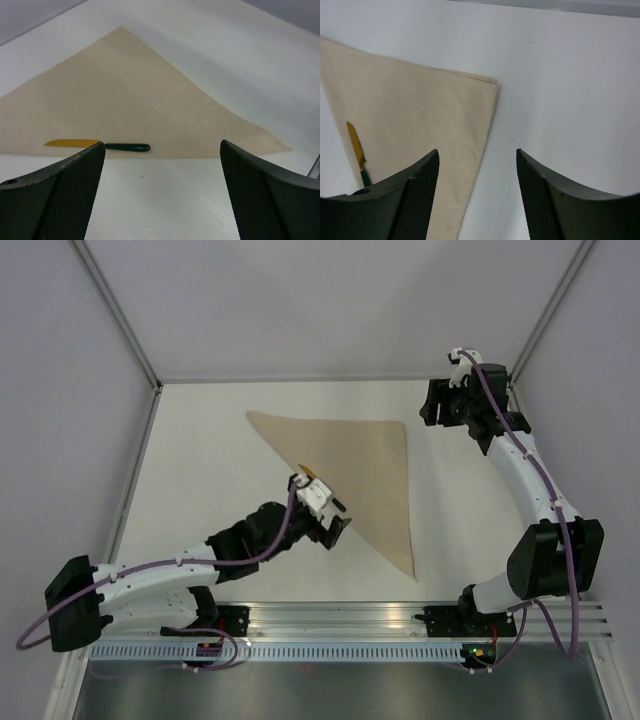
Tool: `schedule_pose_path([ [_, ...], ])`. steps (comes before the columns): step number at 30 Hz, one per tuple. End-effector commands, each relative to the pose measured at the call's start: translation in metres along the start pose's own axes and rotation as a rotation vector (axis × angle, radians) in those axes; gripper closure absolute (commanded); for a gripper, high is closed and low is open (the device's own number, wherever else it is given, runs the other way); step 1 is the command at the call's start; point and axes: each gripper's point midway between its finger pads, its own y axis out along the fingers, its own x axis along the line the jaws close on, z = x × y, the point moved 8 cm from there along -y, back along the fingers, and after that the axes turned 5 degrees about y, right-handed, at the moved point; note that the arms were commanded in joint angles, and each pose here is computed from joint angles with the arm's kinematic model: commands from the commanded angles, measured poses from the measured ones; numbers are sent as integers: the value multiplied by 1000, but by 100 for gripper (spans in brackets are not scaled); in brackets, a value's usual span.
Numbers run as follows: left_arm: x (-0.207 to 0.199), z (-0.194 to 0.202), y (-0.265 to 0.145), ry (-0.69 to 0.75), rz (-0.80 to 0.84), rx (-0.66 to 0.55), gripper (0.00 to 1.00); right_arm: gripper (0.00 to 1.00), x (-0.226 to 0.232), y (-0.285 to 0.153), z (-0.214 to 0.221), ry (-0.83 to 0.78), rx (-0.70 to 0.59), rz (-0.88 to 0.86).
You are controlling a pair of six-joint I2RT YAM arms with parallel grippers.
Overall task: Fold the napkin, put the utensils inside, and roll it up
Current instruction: Fold the napkin
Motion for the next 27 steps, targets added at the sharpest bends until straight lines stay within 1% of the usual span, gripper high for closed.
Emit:
schedule_pose_path([
  [1, -30, 0, 9, 251, -36, -123, 0, 32, -25, -9, 25, 34, 104, 14],
  [2, -40, 11, 9, 289, 2, -121, 0, 32, -30, -9, 26, 40, 107, 20],
  [3, -62, 16, 12, 349, 83, -159, 0, 32, -34, -8, 29, 53, 115, 14],
  [5, -79, 31, 13, 418, 135, -165, 0, 32, -50, -11, 29, 84, 113, 35],
  [7, -97, 52, 21, 477, 182, -123, 0, 33, -60, -12, 29, 103, 109, 40],
  [10, -117, 61, 27, 492, 225, -152, 2, 33, -67, -11, 31, 112, 104, 48],
  [14, -151, 84, 44, 588, 244, -131, 7, 34, -71, -7, 35, 121, 109, 51],
  [16, -165, 93, 47, 637, 263, -121, 8, 34, -71, -6, 36, 121, 109, 54],
  [17, -173, 91, 51, 642, 276, -128, 8, 34, -72, -6, 36, 120, 104, 58],
  [18, -178, 105, 54, 679, 293, -96, 9, 35, -73, -6, 35, 121, 101, 59],
  [22, -198, 119, 54, 716, 334, -100, 12, 36, -75, -6, 31, 122, 95, 65],
  [27, -211, 124, 59, 700, 384, -77, 25, 37, -75, -5, 29, 130, 88, 66],
])
